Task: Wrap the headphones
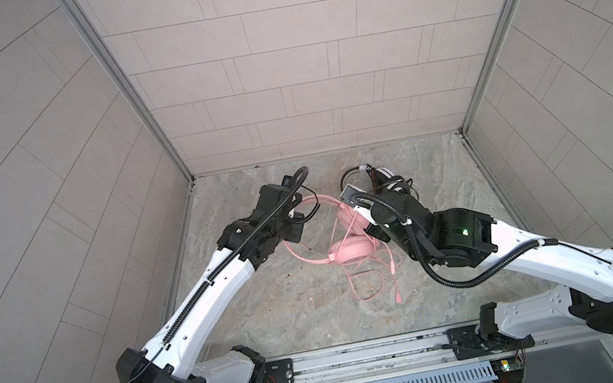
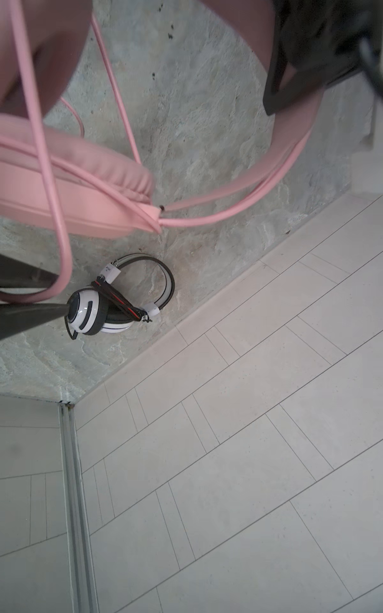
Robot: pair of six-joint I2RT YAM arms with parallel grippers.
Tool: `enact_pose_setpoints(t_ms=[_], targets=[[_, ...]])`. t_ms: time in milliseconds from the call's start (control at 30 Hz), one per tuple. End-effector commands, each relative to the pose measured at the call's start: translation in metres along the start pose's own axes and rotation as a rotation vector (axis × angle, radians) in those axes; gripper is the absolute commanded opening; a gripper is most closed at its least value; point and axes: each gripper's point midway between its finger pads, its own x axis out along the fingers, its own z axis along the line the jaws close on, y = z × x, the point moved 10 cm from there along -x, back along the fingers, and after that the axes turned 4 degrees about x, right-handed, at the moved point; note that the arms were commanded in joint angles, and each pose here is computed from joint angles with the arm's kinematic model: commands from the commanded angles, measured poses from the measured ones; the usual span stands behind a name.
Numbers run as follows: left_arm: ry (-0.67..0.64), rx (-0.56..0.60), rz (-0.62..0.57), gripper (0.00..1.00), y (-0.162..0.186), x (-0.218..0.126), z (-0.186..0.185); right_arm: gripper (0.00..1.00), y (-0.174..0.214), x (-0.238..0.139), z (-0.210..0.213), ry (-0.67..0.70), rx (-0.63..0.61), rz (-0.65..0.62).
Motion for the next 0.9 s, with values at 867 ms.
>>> enact_pose_setpoints(t_ms=[867], targets=[[0.576,0.020,-0.339,0.00,-0.024,-0.091,-0.022,0.15,0.067,0.130,-0.038,-0.166,0.585,0.189]])
